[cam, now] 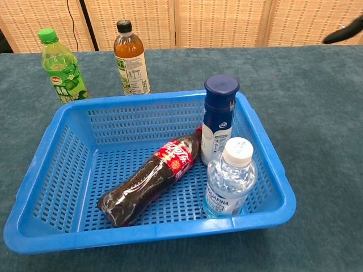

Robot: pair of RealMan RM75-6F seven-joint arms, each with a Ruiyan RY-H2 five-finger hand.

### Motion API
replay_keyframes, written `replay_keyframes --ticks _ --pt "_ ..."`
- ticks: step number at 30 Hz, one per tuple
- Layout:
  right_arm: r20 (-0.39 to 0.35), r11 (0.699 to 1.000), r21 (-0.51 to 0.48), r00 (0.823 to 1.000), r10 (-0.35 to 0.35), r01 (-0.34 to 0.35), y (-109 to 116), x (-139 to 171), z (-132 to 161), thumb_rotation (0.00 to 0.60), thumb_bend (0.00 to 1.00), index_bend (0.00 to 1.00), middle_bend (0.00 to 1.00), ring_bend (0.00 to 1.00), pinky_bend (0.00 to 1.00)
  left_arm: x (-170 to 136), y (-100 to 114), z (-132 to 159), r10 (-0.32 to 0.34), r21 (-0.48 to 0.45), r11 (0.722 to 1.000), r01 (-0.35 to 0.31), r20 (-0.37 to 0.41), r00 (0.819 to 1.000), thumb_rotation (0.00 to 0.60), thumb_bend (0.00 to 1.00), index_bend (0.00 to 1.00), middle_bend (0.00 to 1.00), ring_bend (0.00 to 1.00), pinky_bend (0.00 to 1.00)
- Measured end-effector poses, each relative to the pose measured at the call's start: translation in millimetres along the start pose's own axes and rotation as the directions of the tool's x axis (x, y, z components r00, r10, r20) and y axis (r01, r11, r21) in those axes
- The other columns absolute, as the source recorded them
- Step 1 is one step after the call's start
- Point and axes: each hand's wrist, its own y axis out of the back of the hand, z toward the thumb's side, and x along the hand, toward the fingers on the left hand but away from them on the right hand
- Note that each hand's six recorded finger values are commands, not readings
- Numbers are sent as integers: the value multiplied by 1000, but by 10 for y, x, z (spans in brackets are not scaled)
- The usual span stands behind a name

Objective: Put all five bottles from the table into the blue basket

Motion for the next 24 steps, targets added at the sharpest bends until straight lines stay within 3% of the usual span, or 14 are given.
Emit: replay_keyframes --ticks 5,11,15,24 --pt "171 997 67 984 -57 46 8 598 -398 600 0 0 0 0 68 115 31 -24 3 -117 993 3 53 999 600 0 0 0 0 0" --pt "306 995 97 951 -52 23 -216 1163 -632 600 0 0 0 0 13 348 27 -122 14 -253 967 17 121 993 600 0 0 0 0 0" --pt "352 991 131 934 -59 13 -299 1334 -741 600 0 0 0 0 0 582 -124 -117 -20 -313 947 71 165 986 600 0 0 0 0 0" --pt "399 974 223 909 -122 33 -373 1462 -930 600 0 0 0 0 0 947 -582 138 -124 -357 914 196 214 969 600 0 0 0 0 0"
